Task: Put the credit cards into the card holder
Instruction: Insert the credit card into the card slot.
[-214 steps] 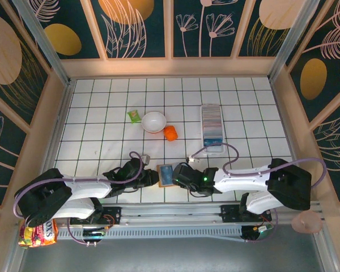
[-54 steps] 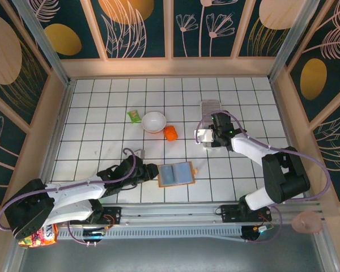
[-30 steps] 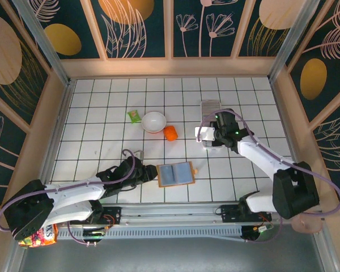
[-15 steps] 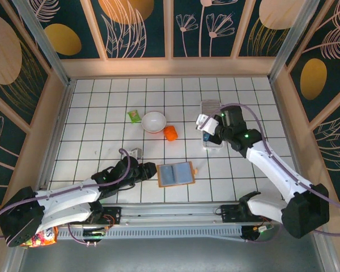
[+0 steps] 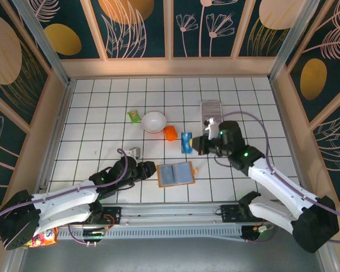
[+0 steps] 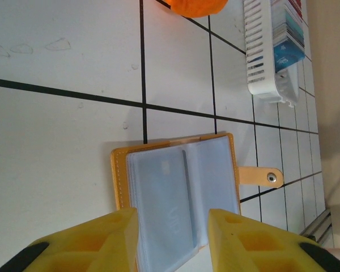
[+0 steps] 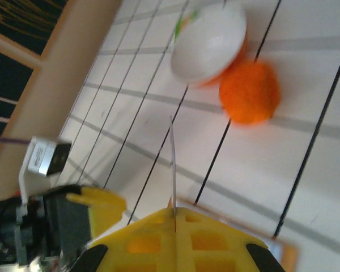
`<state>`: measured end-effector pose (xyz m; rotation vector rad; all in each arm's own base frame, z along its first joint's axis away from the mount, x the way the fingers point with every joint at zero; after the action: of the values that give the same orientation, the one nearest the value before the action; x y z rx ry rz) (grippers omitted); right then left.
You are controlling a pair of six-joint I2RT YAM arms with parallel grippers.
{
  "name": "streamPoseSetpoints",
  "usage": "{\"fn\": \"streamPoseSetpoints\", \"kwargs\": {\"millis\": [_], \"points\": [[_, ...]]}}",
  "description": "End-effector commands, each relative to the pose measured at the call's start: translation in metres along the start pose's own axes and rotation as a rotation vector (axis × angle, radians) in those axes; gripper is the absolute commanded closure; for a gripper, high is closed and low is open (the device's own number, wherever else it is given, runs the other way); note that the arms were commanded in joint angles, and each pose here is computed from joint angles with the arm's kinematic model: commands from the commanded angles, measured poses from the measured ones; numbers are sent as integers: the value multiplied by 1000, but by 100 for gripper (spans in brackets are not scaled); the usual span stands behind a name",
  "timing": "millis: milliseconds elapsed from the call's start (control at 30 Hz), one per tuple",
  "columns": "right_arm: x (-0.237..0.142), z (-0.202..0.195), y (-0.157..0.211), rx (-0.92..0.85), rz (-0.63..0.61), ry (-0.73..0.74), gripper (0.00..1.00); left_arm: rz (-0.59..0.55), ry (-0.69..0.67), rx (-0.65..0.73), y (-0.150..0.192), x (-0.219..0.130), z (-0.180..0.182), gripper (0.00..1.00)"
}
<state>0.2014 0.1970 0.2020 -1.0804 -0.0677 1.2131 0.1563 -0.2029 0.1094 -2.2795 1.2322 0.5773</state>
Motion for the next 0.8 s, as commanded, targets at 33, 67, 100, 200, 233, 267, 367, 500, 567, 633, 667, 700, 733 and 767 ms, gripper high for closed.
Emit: {"fn": "streamPoseSetpoints", "kwargs": {"millis": [33, 67, 100, 200, 233, 267, 367, 500, 567, 633, 667, 700, 733, 767], "points": [[8, 11, 28, 298, 1, -125, 100, 55, 25, -7, 8, 8, -1, 67], [10, 10, 37, 313, 8, -120, 100, 64, 20, 0, 9, 10, -1, 67], [13, 9, 46, 326, 16, -113, 100, 71, 1, 11, 10, 13, 1, 68], [17, 8, 61, 341, 30, -96, 100, 88, -44, 38, 12, 19, 5, 70], [18, 5, 63, 353, 26, -83, 100, 93, -50, 36, 13, 21, 7, 70], [20, 3, 66, 361, 27, -78, 100, 99, -52, 37, 14, 23, 9, 70], [23, -4, 72, 377, 17, -59, 100, 102, -97, 58, 13, 25, 14, 70], [32, -10, 81, 384, 32, -22, 100, 92, -86, 43, 13, 24, 16, 72], [38, -9, 84, 380, 55, -22, 100, 101, -66, 27, 15, 24, 17, 75], [44, -9, 87, 370, 75, -12, 100, 113, -69, 22, 17, 26, 18, 76], [46, -10, 88, 362, 82, -1, 100, 117, -73, 21, 18, 27, 19, 77], [49, -10, 90, 351, 91, 9, 100, 120, -77, 20, 18, 28, 20, 78], [51, -11, 91, 348, 96, 18, 100, 123, -78, 19, 18, 28, 20, 78], [52, -12, 93, 346, 102, 31, 100, 127, -78, 14, 19, 29, 20, 79]]}}
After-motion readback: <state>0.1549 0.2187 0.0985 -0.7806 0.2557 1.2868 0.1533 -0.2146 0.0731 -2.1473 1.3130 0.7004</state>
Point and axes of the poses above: each hand's point on the last joint's axis, 136 mm out from that joint toward the fingers, its own x axis out along the fingers, its own z axis along the line the jaws close on, y = z × x, the point moved 5 cm from there along -x, back along the fingers, and after that the axes turned 11 degrees about -x, right-handed, at the moved point
